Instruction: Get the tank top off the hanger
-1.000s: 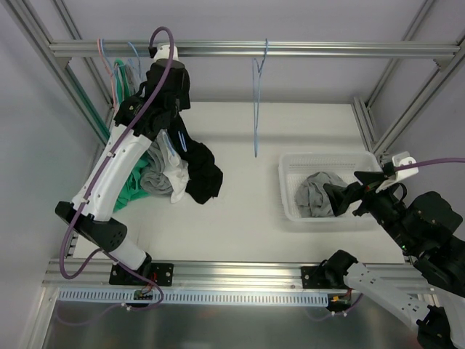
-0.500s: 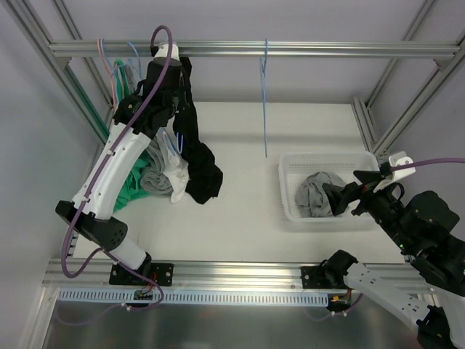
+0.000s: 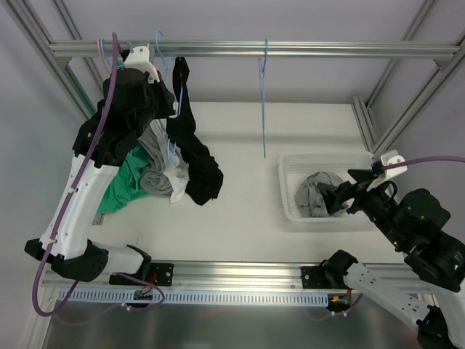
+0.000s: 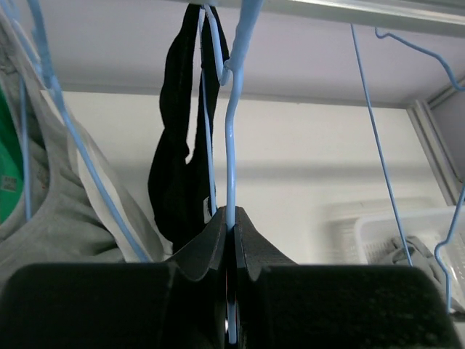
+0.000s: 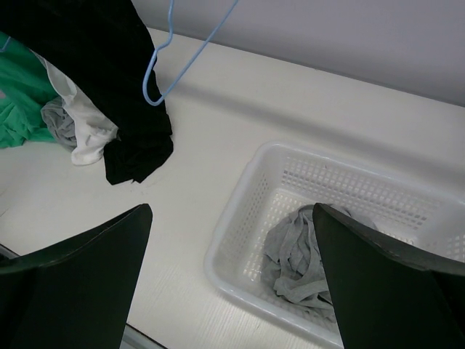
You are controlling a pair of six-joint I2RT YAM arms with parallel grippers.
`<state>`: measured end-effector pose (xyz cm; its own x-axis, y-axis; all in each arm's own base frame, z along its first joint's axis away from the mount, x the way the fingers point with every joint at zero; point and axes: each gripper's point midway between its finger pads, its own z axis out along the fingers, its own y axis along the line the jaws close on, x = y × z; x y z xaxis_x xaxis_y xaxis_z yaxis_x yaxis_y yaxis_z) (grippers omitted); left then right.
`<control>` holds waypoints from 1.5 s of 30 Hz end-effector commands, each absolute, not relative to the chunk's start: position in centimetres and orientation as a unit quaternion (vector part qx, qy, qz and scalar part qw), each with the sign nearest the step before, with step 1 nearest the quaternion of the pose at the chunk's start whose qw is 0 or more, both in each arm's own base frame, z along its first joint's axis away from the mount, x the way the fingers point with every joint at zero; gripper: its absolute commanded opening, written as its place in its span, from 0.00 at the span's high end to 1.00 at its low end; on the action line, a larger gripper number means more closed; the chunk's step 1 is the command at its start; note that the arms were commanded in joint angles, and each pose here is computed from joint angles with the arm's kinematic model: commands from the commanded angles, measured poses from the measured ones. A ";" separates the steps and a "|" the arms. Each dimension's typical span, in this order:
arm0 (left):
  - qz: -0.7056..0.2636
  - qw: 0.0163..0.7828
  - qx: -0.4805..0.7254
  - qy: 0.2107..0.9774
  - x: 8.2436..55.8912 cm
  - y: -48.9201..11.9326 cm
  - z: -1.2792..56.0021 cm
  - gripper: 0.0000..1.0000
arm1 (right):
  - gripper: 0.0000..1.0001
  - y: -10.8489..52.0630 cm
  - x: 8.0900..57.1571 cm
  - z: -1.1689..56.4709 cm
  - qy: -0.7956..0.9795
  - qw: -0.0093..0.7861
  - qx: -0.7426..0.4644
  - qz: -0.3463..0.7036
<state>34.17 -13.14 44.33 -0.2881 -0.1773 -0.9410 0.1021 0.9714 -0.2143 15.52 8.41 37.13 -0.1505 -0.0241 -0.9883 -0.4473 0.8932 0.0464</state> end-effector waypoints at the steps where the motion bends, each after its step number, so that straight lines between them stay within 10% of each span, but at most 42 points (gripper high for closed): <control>1: -0.188 0.593 -0.013 0.783 33.2 -15.3 44.7 1.00 | 0.00 9.3 15.8 38.5 0.723 0.645 -0.165 0.185; 29: -0.354 0.429 0.127 0.822 15.4 -20.9 28.4 1.00 | 0.01 21.9 14.3 37.4 0.691 0.522 -0.299 0.399; 33: -0.417 0.376 0.182 0.807 11.0 -21.1 26.3 1.00 | 0.21 23.4 15.9 34.3 0.720 0.502 -0.239 0.416; 45: -0.486 0.346 0.220 0.771 7.1 -20.8 26.4 1.00 | 0.27 26.8 17.0 25.8 0.769 0.461 -0.177 0.406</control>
<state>7.96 -20.04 23.70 -0.6783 0.0287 -0.7342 0.6382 0.5183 -0.5693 15.03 25.83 22.98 -0.5716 -0.0375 -0.8197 -0.6714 0.5957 0.4409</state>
